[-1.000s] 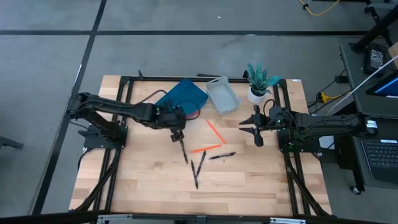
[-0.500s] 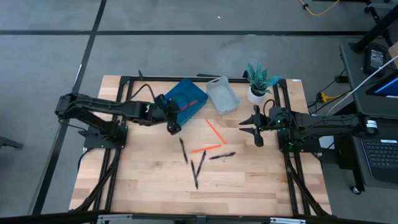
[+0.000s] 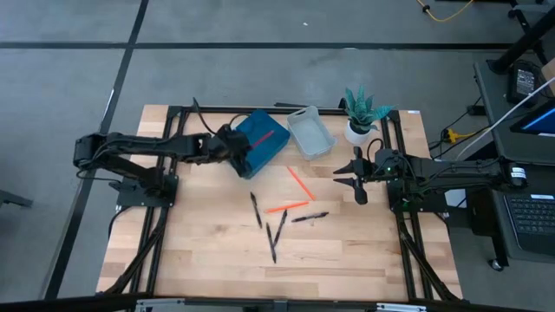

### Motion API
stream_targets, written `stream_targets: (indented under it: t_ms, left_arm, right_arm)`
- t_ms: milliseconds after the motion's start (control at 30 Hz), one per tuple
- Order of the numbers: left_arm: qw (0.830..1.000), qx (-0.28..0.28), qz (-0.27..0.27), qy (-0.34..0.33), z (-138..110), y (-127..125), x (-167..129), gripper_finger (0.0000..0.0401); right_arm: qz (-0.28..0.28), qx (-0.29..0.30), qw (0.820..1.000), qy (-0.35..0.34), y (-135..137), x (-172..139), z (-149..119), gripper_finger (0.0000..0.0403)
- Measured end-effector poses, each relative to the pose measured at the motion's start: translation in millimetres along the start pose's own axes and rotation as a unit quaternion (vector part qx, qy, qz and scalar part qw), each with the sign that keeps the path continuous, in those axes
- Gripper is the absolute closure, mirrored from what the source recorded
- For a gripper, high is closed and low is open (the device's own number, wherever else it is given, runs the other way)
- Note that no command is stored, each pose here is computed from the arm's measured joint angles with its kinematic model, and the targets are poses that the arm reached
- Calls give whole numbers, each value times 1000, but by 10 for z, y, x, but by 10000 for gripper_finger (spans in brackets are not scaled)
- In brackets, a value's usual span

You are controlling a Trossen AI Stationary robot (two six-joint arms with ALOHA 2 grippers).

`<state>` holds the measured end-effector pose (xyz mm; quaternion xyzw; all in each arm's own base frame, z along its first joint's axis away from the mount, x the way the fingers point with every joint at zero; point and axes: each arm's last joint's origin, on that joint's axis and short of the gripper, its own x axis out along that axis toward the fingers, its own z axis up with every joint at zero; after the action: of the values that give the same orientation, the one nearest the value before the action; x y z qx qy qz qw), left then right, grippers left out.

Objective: Sort pens & pencils
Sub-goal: Put the red pencil into the blue bin

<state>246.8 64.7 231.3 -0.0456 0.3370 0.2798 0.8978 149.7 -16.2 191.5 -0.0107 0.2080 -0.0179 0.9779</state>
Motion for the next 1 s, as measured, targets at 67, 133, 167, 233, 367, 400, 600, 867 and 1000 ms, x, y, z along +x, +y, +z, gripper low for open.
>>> stream_targets:
  t_ms: [67,133,167,233,367,400,600,867,1000]
  left_arm:
    - [1000,-7,-2,-4,-43,47,48,381]
    - [1000,-10,-11,-7,-66,96,85,381]
    - [1000,-15,-17,-8,-67,124,99,381]
    - [999,-24,-21,-7,-67,186,120,381]
    - [999,-34,-9,-4,-62,288,144,381]
    - [999,-37,-5,-3,-63,310,149,381]
    - [998,-55,-28,25,-106,450,191,381]
    - [992,-98,-39,70,-166,637,202,381]
    - [989,-104,-30,104,-127,691,221,381]
  right_arm:
    - [0,-1,1000,0,0,0,0,288]
    - [0,-1,1000,0,0,0,0,288]
    - [0,-1,1000,0,0,0,0,288]
    - [0,-1,1000,0,0,0,0,288]
    - [0,-1,1000,0,0,0,0,288]
    - [0,-1,1000,0,0,0,0,288]
    - [0,0,1000,0,0,0,0,288]
    - [0,1,1000,0,0,0,0,288]
    - [0,0,1000,0,0,0,0,288]
